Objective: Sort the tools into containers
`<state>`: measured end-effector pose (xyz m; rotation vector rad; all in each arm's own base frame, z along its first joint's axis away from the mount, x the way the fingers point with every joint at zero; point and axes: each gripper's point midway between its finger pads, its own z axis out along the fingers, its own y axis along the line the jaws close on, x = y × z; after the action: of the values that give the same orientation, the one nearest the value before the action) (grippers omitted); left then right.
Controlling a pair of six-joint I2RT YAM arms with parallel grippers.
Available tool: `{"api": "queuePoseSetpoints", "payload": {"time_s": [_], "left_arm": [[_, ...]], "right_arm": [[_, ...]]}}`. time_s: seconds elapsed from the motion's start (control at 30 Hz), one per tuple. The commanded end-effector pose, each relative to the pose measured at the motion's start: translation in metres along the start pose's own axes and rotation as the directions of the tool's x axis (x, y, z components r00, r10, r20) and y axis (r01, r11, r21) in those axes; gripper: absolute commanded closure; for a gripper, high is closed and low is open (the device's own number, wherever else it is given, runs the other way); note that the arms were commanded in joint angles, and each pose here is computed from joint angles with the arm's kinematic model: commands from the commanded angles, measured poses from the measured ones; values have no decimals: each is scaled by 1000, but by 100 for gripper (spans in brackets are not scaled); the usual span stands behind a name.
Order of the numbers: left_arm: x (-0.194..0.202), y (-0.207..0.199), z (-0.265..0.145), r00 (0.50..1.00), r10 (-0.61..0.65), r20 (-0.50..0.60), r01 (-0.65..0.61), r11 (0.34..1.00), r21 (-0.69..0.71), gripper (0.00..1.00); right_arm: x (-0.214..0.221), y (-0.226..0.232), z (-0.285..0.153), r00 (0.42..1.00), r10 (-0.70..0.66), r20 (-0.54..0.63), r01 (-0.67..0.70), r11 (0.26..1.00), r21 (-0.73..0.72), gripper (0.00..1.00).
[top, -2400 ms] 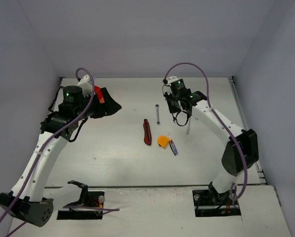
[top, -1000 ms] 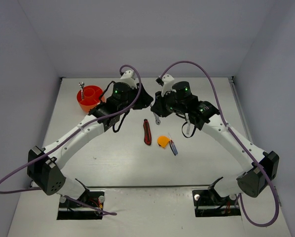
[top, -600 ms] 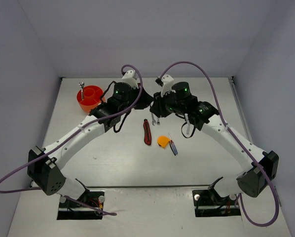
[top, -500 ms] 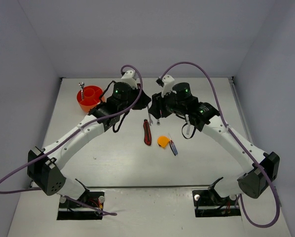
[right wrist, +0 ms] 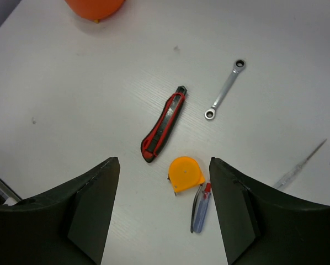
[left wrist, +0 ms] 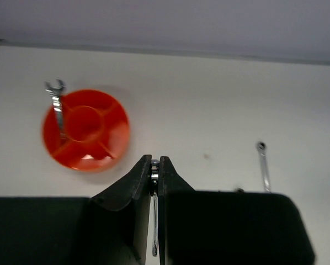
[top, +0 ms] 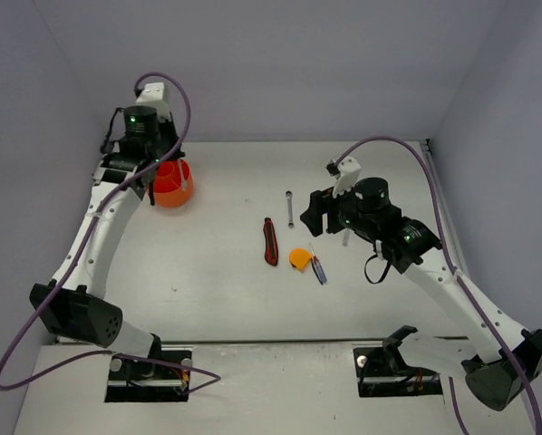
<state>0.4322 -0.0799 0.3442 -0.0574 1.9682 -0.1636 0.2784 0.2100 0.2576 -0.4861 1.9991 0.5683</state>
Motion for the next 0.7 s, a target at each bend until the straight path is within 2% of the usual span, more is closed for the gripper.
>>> {"api": "queuePoseSetpoints", "payload": {"time_s": [0.0,0.17,0.23,0.3,0.4,0.67], "left_arm": [[-34,49,15,989,137,54,-132,986,-98,100],[-55,83,56,978,193,75,-183,975,-122,100],[-56,86,75,972,220,80,-212,972,-105,100],[-59,112,86,970,231,77,-219,965,-147,100],[-62,127,104,967,238,86,-223,962,-159,100],[-49,153,154,971,226,76,-213,966,-143,100]], "right_arm": [[-7,-16,3,999,19,31,-21,997,75,37],[-6,-19,6,999,33,3,-33,996,80,37],[-7,-19,9,999,37,-12,-36,997,74,37],[-9,-19,11,999,43,-15,-41,997,70,37],[-8,-22,17,998,63,-28,-61,995,77,37],[-10,-28,30,993,97,-61,-94,994,55,37]]}}
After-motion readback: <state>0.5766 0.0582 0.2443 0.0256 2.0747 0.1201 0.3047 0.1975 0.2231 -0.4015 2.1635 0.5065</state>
